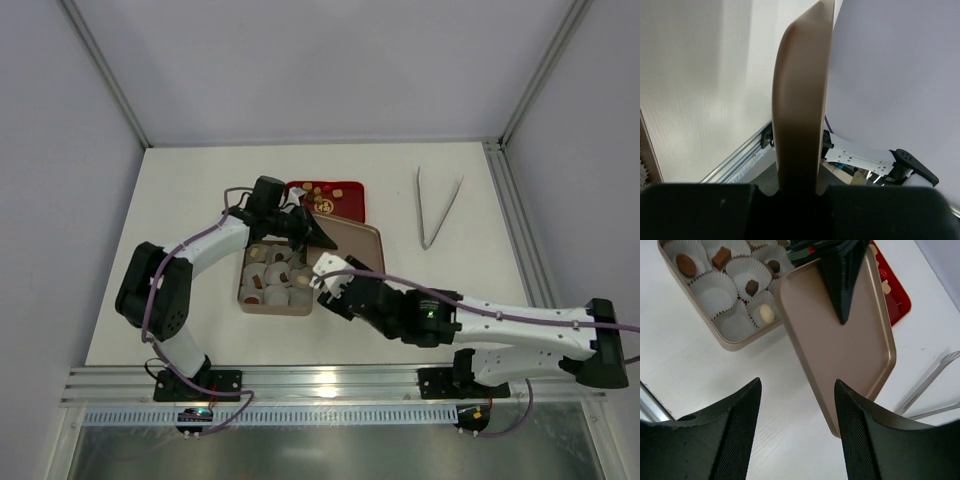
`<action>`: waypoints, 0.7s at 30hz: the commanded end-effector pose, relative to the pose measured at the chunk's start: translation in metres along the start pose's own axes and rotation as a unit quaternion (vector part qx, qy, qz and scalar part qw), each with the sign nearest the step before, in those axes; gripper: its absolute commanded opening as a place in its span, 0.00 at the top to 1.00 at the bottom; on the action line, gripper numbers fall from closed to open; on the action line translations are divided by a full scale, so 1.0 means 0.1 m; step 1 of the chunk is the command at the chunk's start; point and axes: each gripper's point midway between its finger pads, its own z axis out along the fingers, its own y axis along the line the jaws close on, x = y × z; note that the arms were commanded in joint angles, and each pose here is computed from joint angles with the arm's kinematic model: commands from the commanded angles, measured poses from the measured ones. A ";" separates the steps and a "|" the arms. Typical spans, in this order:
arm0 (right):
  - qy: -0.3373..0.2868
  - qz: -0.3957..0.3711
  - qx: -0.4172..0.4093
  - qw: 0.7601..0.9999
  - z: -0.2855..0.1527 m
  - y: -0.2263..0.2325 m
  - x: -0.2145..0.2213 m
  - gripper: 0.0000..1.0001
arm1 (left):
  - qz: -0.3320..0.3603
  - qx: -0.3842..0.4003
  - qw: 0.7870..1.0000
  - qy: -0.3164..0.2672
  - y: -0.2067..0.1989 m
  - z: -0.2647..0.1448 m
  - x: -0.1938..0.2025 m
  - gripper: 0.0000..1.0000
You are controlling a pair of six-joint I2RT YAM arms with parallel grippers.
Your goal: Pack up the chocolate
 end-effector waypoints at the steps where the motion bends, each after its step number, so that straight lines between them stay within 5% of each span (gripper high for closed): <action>1: 0.003 -0.102 0.091 0.991 0.07 -0.12 -0.09 0.38 | -0.006 0.030 0.999 0.029 -0.19 -0.15 0.16 1.00; 17: 0.062 -0.251 0.135 0.957 0.51 0.01 0.11 0.36 | 0.001 0.032 0.999 0.040 -0.18 -0.32 0.35 1.00; 21: 0.062 -0.268 0.149 0.950 0.53 -0.02 0.04 0.43 | 0.000 0.027 0.999 0.045 -0.13 -0.34 0.41 1.00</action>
